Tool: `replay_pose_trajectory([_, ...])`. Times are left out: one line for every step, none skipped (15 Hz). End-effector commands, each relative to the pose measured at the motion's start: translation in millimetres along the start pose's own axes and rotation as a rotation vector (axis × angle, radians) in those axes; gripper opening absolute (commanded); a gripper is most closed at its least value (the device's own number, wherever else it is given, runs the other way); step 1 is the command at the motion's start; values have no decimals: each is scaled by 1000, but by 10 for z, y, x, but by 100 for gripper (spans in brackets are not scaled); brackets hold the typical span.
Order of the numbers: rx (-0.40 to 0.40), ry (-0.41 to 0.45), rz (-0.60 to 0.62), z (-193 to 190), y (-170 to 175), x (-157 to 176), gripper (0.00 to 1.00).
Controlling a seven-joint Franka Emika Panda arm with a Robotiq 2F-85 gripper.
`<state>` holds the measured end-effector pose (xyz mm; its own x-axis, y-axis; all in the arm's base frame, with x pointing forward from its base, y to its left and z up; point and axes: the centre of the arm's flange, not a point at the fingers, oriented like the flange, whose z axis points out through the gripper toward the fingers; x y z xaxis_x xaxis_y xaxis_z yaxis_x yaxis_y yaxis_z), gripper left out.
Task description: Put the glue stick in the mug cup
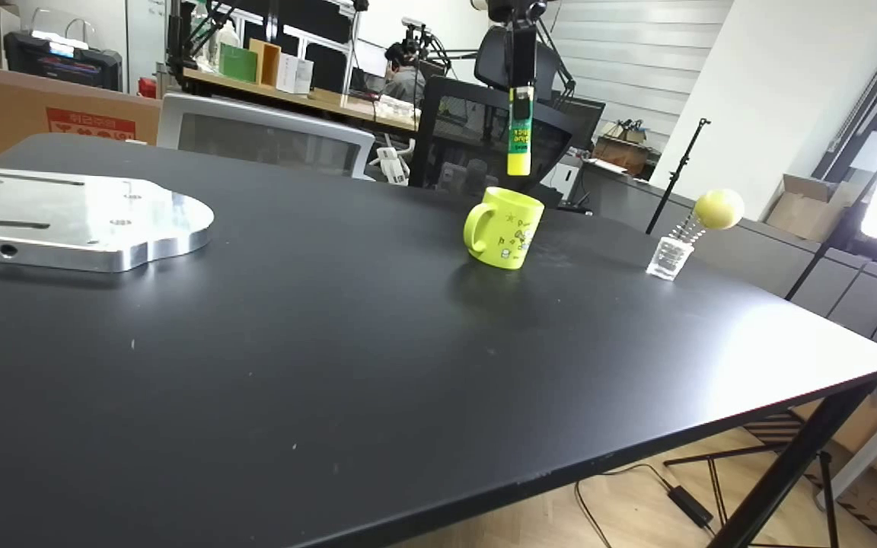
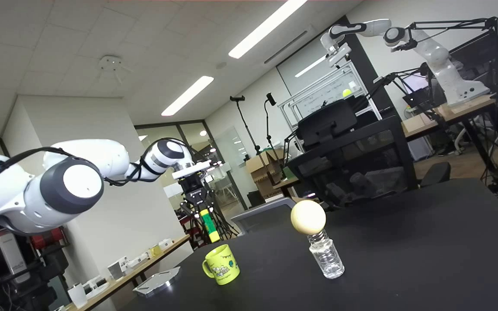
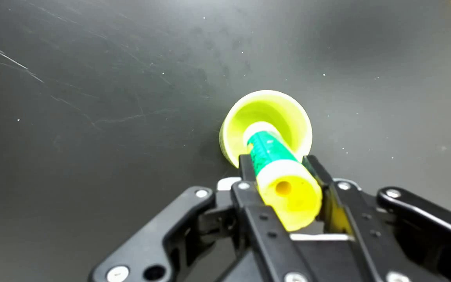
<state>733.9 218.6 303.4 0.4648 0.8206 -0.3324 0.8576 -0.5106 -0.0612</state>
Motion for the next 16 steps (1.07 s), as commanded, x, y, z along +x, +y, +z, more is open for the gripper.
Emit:
replay_pose_trajectory([7,14,-3,193,-91,-137,9])
replay_pose_trajectory([16,12,-5,246,-83,-123,9])
replay_pose_trajectory([26,8,-7,304,-81,-107,9])
replay_pose_trajectory([31,4,-9,354,-80,-97,9])
replay_pose_trajectory([37,4,-11,409,-75,-86,9])
replay_pose_trajectory([42,5,-12,460,-68,-73,9])
replay_pose_trajectory([46,12,-16,516,-59,-61,9])
replay_pose_trajectory([45,14,-12,577,-42,-48,9])
replay_pose_trajectory([50,17,-14,640,-23,-31,9])
replay_pose_trajectory([53,18,-14,697,-7,-15,9])
replay_pose_trajectory([56,13,-14,804,69,-90,9])
replay_pose_trajectory([61,15,-12,871,100,-97,9])
replay_pose_trajectory([67,13,-11,934,130,-99,9])
replay_pose_trajectory([71,14,-11,978,151,-95,9])
replay_pose_trajectory([79,17,-8,1013,172,-103,9])
replay_pose_trajectory([86,26,-6,1015,181,-126,59])
